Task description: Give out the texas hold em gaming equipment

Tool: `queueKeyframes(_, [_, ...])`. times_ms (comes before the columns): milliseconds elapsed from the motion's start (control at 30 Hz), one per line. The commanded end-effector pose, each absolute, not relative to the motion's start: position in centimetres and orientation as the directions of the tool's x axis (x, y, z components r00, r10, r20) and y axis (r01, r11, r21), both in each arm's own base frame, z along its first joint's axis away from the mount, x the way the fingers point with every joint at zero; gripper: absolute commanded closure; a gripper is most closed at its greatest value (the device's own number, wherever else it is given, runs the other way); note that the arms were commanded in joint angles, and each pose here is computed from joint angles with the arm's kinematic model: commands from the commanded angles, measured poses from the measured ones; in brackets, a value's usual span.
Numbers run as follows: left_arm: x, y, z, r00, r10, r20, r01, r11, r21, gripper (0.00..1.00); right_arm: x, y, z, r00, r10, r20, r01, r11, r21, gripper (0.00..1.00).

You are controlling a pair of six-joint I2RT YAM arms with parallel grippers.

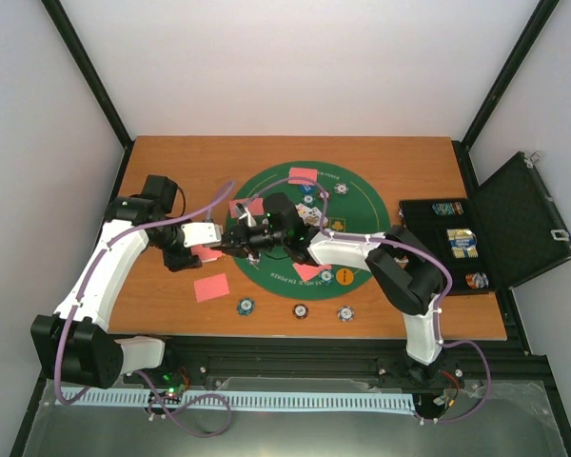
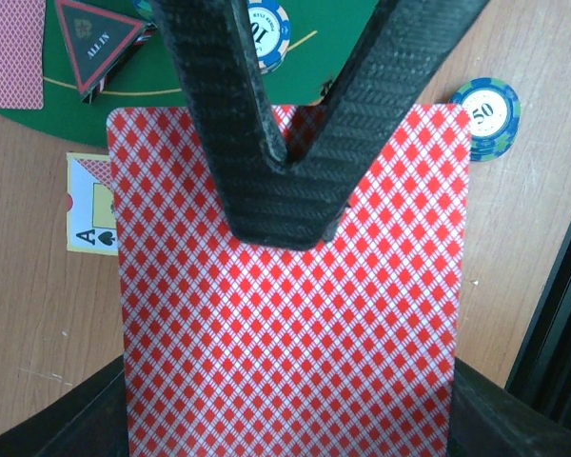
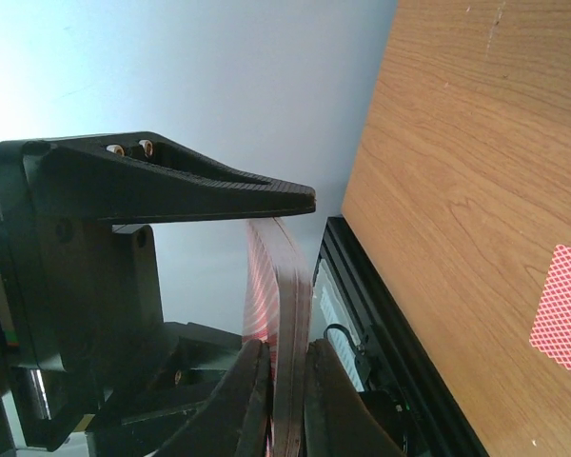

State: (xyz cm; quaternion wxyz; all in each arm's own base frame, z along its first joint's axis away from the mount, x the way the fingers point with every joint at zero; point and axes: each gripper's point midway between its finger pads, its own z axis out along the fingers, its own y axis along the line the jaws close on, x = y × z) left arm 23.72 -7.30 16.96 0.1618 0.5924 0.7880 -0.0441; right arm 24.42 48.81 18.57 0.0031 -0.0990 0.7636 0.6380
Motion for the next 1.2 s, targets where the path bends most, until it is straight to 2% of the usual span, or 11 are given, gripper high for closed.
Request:
queueKeyframes(0, [24.4,-7.3,18.0,-0.221,0.922,-0.319,0.941,0.287,0.179,0.9,24.8,47.7,19.1,-0.981,-0.133,-0.143,-0.168,0.2,0.965,0.97])
queueKeyframes(200, [24.5,-7.1,18.0,-0.22,0.924,-0.312,0.941,0.285,0.182,0.9,24.6,47.1,18.8,-0.979,-0.138,-0.153,-0.182,0.233,0.955,0.95])
queueKeyframes(233, [24.5,-7.2,18.0,-0.22,0.924,-0.312,0.941,0.285,0.182,0.9,24.6,47.0,18.8,-0.978,-0.141,-0.153,-0.183,0.235,0.955,0.9])
queueKeyframes(300, [24.5,-7.2,17.9,-0.218,0.924,-0.313,0.942,0.283,0.18,0.9,24.5,47.1,18.7,-0.979,-0.142,-0.149,-0.179,0.235,0.955,0.71])
queueKeyframes(333, [24.5,-7.2,17.9,-0.219,0.924,-0.312,0.942,0.284,0.179,0.9,24.5,47.1,18.6,-0.979,-0.144,-0.144,-0.175,0.234,0.956,0.66])
queueKeyframes(467, [24.4,-7.1,17.9,-0.22,0.925,-0.31,0.942,0.284,0.179,0.9,24.5,47.4,18.2,-0.979,-0.151,-0.138,-0.171,0.238,0.956,0.6])
queueKeyframes(567, [24.5,-7.1,17.9,-0.217,0.926,-0.308,0.942,0.281,0.182,0.9,24.5,47.4,18.0,-0.979,-0.153,-0.134,-0.169,0.246,0.955,0.62])
queueKeyframes(867, [24.6,-6.8,17.3,-0.216,0.933,-0.288,0.943,0.276,0.186,0.9,24.3,47.5,19.5,-0.979,-0.144,-0.141,-0.17,0.211,0.963,0.87])
queueKeyframes(1000, [24.6,-6.7,17.1,-0.216,0.934,-0.283,0.943,0.275,0.187,0.9,23.8,47.8,19.8,-0.98,-0.144,-0.134,-0.16,0.187,0.969,0.91])
queueKeyframes(1167, [24.6,-6.6,17.1,-0.214,0.936,-0.279,0.943,0.273,0.191,0.9,23.3,48.3,20.1,-0.981,-0.148,-0.124,-0.148,0.162,0.976,0.89])
